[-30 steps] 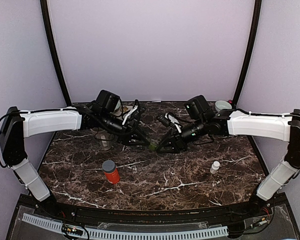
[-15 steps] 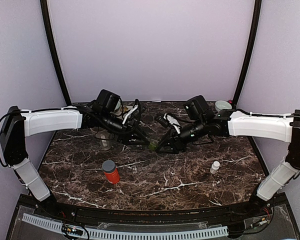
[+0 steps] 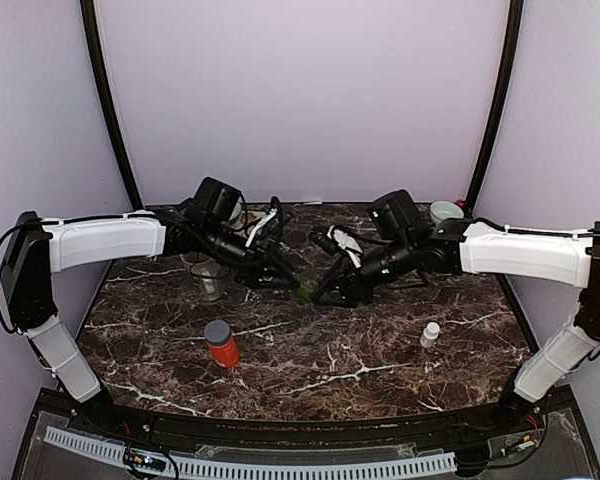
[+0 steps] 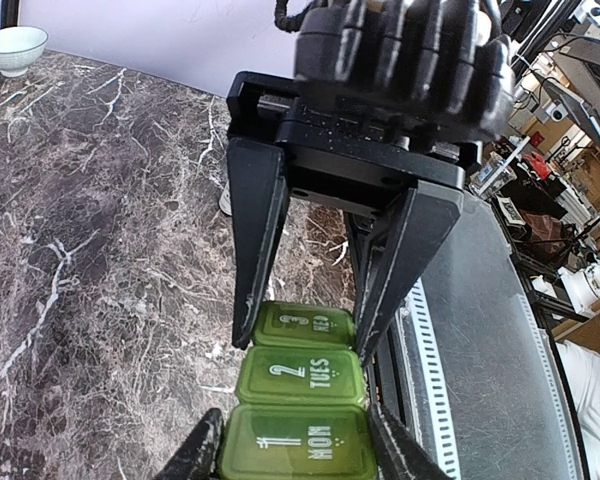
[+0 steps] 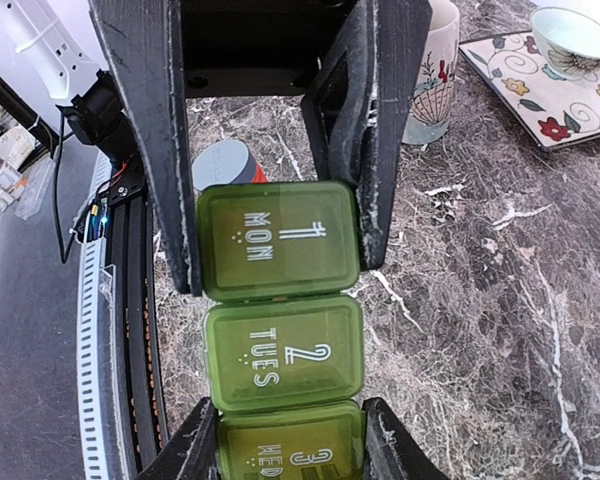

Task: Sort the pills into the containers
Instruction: Open the lid of the pill container, then pass from the left arm to the right

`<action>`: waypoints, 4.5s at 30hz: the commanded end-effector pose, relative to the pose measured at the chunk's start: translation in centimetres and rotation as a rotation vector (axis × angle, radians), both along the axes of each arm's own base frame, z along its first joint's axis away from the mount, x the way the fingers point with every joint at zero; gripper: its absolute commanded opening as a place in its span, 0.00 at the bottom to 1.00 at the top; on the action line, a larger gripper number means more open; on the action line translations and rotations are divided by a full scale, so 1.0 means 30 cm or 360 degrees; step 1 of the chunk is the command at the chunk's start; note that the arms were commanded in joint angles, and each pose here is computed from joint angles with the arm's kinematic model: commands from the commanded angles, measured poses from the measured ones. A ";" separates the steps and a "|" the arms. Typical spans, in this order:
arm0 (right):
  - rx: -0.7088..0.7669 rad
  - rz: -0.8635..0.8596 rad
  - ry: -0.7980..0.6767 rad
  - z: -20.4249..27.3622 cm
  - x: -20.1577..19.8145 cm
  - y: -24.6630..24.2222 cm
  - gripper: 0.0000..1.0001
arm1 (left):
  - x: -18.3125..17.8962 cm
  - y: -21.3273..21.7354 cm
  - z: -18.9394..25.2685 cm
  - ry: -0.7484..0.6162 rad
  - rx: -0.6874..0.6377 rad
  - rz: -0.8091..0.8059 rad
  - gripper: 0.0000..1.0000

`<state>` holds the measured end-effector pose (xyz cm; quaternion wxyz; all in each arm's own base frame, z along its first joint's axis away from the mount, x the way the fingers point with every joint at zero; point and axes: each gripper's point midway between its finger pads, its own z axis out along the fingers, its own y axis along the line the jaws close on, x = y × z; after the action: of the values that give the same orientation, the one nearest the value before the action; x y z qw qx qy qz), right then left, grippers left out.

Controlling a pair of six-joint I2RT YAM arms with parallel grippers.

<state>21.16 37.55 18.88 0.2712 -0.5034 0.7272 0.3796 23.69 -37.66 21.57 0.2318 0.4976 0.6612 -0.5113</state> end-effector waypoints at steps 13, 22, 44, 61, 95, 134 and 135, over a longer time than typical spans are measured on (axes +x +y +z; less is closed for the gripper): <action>-0.0084 -0.0093 -0.0250 0.016 0.040 -0.004 0.28 | -0.007 -0.012 0.076 0.0061 -0.0034 -0.0013 0.49; -0.0160 -0.0147 -0.0358 0.012 0.043 -0.017 0.27 | 0.015 -0.012 0.068 0.0046 -0.0004 0.0042 0.45; -0.0344 -0.0250 -0.0656 0.000 0.045 -0.017 0.26 | 0.086 -0.033 0.056 0.0141 0.0110 0.0208 0.43; -0.0278 -0.0263 -0.0652 0.026 0.028 -0.021 0.39 | 0.052 -0.024 0.027 0.0160 0.0080 0.0159 0.38; -0.0143 -0.0167 -0.0553 0.076 -0.005 0.022 0.65 | -0.020 -0.005 0.025 0.0090 -0.0078 0.0018 0.35; -0.0121 -0.0159 -0.0475 0.062 0.069 0.043 0.33 | -0.055 0.011 0.053 0.0035 -0.0146 -0.0036 0.35; -0.0121 -0.0159 -0.0470 0.060 0.071 0.042 0.32 | -0.055 0.012 0.055 0.0033 -0.0149 -0.0035 0.35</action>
<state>22.64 38.42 19.83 0.3643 -0.5317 0.7230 0.2487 22.85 -37.68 20.66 0.2140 0.4709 0.6661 -0.5373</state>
